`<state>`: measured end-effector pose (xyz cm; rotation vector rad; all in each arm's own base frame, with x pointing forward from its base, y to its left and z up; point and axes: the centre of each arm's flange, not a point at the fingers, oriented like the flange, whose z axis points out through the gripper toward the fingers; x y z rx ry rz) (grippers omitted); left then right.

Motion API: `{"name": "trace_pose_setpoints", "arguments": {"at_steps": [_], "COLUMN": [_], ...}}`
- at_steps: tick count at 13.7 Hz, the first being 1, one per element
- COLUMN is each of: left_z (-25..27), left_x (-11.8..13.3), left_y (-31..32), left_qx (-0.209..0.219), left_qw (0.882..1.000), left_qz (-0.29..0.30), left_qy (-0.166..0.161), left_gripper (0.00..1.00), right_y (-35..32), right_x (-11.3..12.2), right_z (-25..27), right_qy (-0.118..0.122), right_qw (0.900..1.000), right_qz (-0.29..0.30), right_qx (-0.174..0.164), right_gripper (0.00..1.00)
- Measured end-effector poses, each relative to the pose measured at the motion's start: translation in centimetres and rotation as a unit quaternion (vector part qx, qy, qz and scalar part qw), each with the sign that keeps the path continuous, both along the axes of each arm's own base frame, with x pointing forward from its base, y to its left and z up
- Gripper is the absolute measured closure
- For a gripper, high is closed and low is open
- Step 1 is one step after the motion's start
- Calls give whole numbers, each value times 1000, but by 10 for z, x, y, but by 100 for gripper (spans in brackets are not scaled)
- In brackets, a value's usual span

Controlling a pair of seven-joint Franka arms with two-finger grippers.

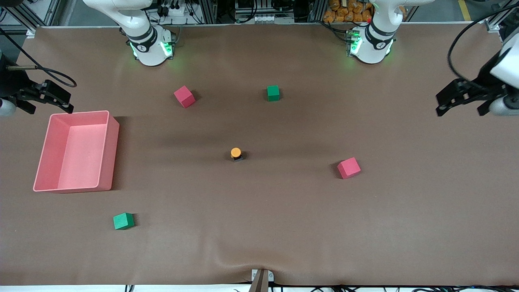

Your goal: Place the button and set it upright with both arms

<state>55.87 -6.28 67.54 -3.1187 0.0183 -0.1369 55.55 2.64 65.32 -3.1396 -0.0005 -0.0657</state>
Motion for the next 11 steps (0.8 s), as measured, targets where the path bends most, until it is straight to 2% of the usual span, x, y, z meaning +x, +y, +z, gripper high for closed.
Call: {"name": "trace_pose_setpoints", "arguments": {"at_steps": [3,7,11], "left_z": [-12,-31,-30], "left_x": [-13,-13,-23], "left_y": [23,36,35], "left_qx": [5,7,7], "left_qw": [1000,999,999], "left_qz": [4,15,15], "left_qy": [18,38,42], "left_gripper": [0,0,0], "right_y": [0,-6,-7], "right_x": [0,0,0], "right_z": [0,0,0], "right_qy": [0,-1,-1], "right_qw": [1000,1000,1000], "right_qz": [0,-6,-7], "right_qx": [0,0,0], "right_gripper": [0,0,0]}}
